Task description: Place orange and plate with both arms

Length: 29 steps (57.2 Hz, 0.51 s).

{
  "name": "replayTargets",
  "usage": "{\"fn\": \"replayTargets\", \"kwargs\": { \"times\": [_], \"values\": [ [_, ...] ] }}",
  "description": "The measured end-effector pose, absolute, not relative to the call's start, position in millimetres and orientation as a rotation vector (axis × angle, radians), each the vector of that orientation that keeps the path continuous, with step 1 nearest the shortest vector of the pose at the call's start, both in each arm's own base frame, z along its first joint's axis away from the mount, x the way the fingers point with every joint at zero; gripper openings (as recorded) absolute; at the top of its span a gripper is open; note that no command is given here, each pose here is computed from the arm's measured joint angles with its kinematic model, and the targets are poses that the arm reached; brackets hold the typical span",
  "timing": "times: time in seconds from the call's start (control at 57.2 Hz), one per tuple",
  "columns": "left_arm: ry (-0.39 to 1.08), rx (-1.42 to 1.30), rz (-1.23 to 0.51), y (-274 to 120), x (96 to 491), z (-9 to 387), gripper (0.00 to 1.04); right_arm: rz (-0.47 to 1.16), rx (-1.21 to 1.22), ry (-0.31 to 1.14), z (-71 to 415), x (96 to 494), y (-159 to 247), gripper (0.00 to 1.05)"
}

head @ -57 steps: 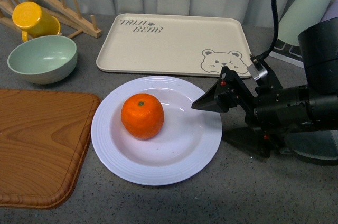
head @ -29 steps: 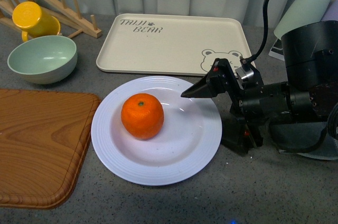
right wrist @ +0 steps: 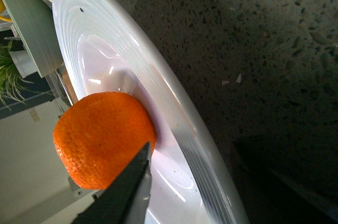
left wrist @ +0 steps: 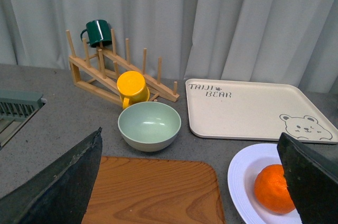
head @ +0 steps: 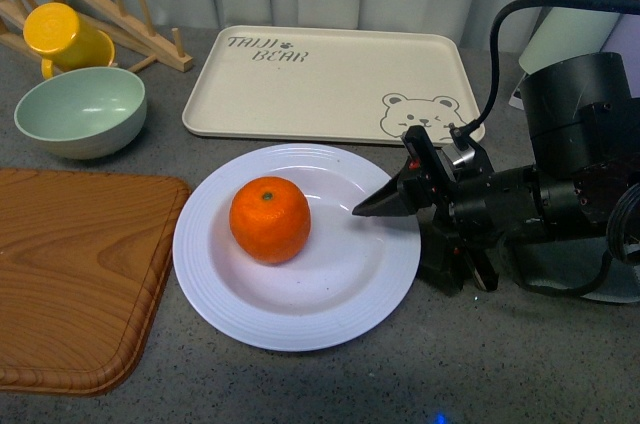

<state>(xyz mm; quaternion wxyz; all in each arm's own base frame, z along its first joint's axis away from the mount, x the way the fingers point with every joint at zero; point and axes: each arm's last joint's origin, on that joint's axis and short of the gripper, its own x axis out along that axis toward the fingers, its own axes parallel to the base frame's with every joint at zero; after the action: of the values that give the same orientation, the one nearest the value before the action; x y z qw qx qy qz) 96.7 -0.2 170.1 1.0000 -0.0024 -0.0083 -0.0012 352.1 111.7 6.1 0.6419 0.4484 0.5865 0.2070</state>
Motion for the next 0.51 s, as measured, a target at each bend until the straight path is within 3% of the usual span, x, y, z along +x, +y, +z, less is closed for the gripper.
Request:
{"fn": "replayTargets", "kwargs": {
  "times": [0.245, 0.507],
  "values": [
    [-0.017, -0.005, -0.002, -0.2, 96.7, 170.1, 0.98, 0.506, 1.011, 1.334, 7.8, 353.7, 112.6, 0.05],
    [-0.017, -0.005, -0.002, -0.2, 96.7, 170.1, 0.98, 0.527, 0.994, 1.312, 8.7, 354.5, 113.9, 0.04]
  ]
}}
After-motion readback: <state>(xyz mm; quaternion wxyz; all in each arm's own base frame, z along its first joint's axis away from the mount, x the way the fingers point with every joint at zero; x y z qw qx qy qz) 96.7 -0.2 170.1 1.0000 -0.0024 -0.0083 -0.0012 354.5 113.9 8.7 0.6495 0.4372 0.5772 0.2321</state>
